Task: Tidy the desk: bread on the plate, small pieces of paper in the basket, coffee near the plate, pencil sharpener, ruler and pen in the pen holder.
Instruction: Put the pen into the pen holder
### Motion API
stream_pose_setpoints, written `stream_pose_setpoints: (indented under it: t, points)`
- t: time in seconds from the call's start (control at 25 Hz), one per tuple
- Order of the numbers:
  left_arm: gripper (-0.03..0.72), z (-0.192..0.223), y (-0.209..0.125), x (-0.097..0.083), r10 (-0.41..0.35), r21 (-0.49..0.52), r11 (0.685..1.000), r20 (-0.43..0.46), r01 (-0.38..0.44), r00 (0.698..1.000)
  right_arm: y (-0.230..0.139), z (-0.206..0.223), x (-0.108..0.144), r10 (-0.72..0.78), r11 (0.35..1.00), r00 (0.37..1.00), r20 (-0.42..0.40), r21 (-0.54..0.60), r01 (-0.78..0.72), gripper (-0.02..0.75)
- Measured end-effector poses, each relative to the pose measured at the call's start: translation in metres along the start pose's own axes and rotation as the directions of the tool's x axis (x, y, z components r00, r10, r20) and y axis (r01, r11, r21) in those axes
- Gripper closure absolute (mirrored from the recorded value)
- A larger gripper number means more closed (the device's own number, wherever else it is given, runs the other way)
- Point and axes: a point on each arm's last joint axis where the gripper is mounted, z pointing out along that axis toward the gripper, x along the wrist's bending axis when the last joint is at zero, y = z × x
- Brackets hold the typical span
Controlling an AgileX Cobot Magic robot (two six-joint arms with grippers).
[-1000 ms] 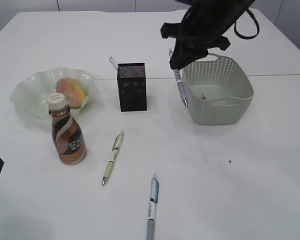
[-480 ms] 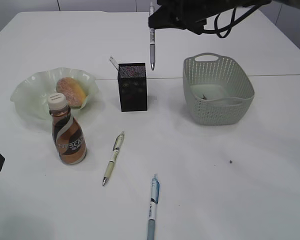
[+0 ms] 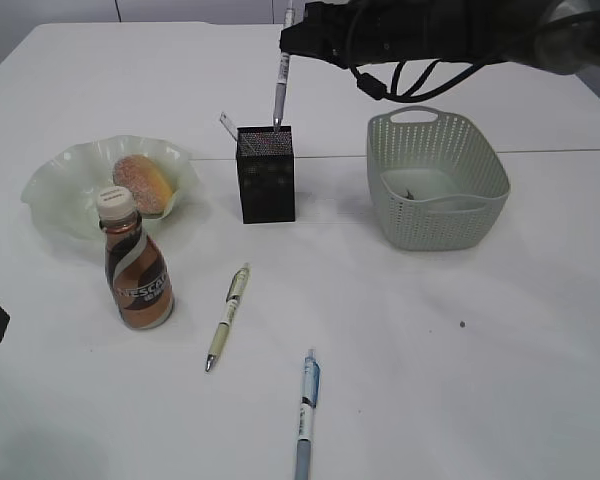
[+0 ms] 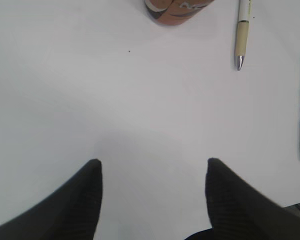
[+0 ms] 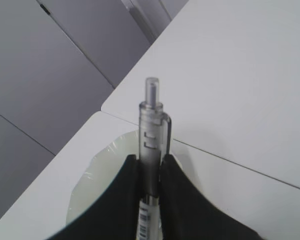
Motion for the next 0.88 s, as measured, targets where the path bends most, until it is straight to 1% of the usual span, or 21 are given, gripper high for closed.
stream_pose_setpoints:
  t: [0.2, 0.4, 0.52, 0.68, 0.88]
  points:
    - [0.212, 0.000, 0.000, 0.000, 0.001, -0.002, 1.000, 0.000, -0.001, 1.000, -0.011, 0.011, -0.014, -0.008, 0.997, 1.000, -0.020, -0.072, 0.006, 0.667]
    - [0.212, 0.000, 0.000, 0.000, 0.002, -0.002, 1.000, 0.000, -0.002, 1.000, -0.012, 0.013, -0.019, -0.060, 0.992, 0.998, -0.018, -0.112, 0.058, 0.667]
    - [0.212, 0.000, 0.000, 0.000, 0.002, -0.002, 1.000, 0.000, -0.002, 1.000, -0.016, 0.016, -0.024, -0.062, 0.988, 0.998, -0.020, -0.140, 0.058, 0.667]
    - [0.212, 0.000, 0.000, 0.000, 0.002, -0.002, 1.000, 0.000, -0.002, 1.000, -0.028, 0.022, -0.036, -0.073, 0.986, 0.997, -0.003, -0.148, 0.072, 0.667]
    - [0.212, 0.000, 0.000, 0.000, 0.004, -0.001, 1.000, -0.002, -0.004, 1.000, -0.029, 0.023, -0.038, -0.142, 0.977, 0.990, 0.013, -0.157, 0.142, 0.668]
